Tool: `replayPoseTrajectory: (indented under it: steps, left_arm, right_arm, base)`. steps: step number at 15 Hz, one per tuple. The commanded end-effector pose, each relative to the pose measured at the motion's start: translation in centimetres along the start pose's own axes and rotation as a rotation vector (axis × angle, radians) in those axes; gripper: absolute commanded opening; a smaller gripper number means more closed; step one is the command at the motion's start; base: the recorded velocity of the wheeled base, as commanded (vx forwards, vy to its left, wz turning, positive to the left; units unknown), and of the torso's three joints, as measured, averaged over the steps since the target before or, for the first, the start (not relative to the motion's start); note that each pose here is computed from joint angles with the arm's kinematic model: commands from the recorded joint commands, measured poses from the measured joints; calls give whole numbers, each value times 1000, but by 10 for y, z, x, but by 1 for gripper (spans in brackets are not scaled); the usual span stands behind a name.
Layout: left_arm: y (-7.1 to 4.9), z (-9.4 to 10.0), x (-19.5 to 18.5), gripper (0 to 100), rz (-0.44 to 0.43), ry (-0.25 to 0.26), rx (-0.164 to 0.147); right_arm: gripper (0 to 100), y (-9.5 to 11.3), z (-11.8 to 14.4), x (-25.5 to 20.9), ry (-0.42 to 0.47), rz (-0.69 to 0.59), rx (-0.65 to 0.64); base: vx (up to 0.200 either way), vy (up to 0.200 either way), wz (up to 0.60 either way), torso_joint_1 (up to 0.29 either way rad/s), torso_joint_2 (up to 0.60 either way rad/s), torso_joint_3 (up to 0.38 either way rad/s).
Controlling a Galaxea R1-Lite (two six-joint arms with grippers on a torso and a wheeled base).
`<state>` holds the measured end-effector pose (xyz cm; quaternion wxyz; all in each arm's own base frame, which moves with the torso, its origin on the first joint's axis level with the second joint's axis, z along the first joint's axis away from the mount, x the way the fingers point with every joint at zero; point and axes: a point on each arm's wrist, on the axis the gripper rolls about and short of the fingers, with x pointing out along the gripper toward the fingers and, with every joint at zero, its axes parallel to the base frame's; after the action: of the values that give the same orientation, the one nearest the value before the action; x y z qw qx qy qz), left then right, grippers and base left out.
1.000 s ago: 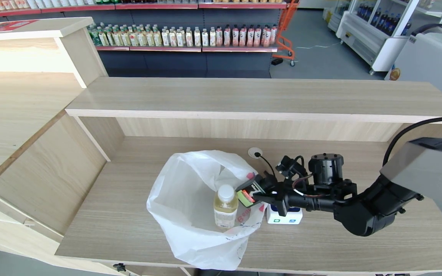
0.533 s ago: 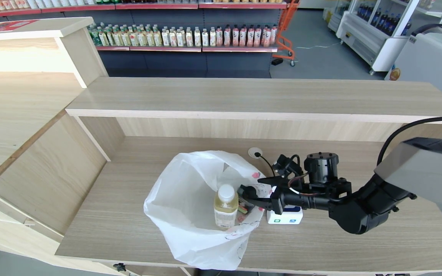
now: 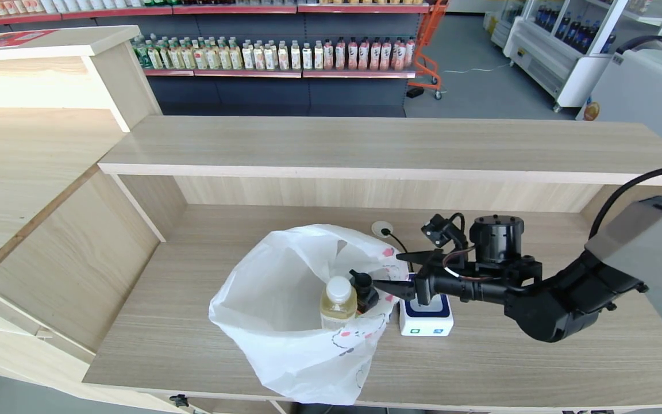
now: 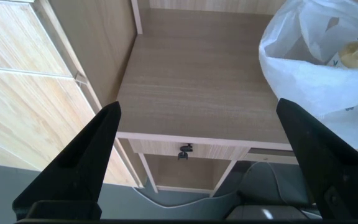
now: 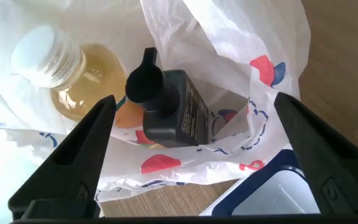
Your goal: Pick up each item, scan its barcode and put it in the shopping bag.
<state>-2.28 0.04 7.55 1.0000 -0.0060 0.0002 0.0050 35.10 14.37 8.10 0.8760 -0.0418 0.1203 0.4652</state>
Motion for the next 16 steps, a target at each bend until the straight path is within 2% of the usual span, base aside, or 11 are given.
replayPoseTrajectory:
  steps: [1,3,6,7,8,10,11,13,14,15,16]
  left_arm:
    - [0,0,0,100,1,0,0]
    - [0,0,0,100,1,0,0]
    - [0,0,0,100,1,0,0]
    - [0,0,0,100,1,0,0]
    - [0,0,0,100,1,0,0]
    - [0,0,0,100,1,0,0]
    - [0,0,0,100,1,0,0]
    - [0,0,0,100,1,-2,0]
    - [0,0,0,100,1,0,0]
    - [0,0,0,100,1,-2,0]
    - [0,0,0,100,1,0,0]
  right_arm:
    - [100,0,31,-27,-74,-48,-17]
    - [100,10,51,-65,-103,-90,-27]
    - [100,46,83,-128,-181,-132,53]
    - [100,55,81,-152,-195,-251,66]
    - [100,73,73,-177,-195,-396,81]
    - [100,116,33,-228,-130,-673,137]
    - [100,135,11,-248,-99,-769,155]
    - [100,181,-47,-290,-100,-897,163]
    - [100,197,-60,-303,-153,-945,155]
    - [100,204,-71,-307,-141,-971,167]
    - [100,215,-85,-312,-175,-1015,174]
  base:
    - [0,0,0,0,0,0]
    - [0,0,0,0,0,0]
    - [0,0,0,0,0,0]
    - [0,0,0,0,0,0]
    - [0,0,0,0,0,0]
    - [0,0,0,0,0,0]
    - [0,0,0,0,0,0]
    - [0,0,0,0,0,0]
    - [0,0,0,0,0,0]
    - [0,0,0,0,0,0]
    - [0,0,0,0,0,0]
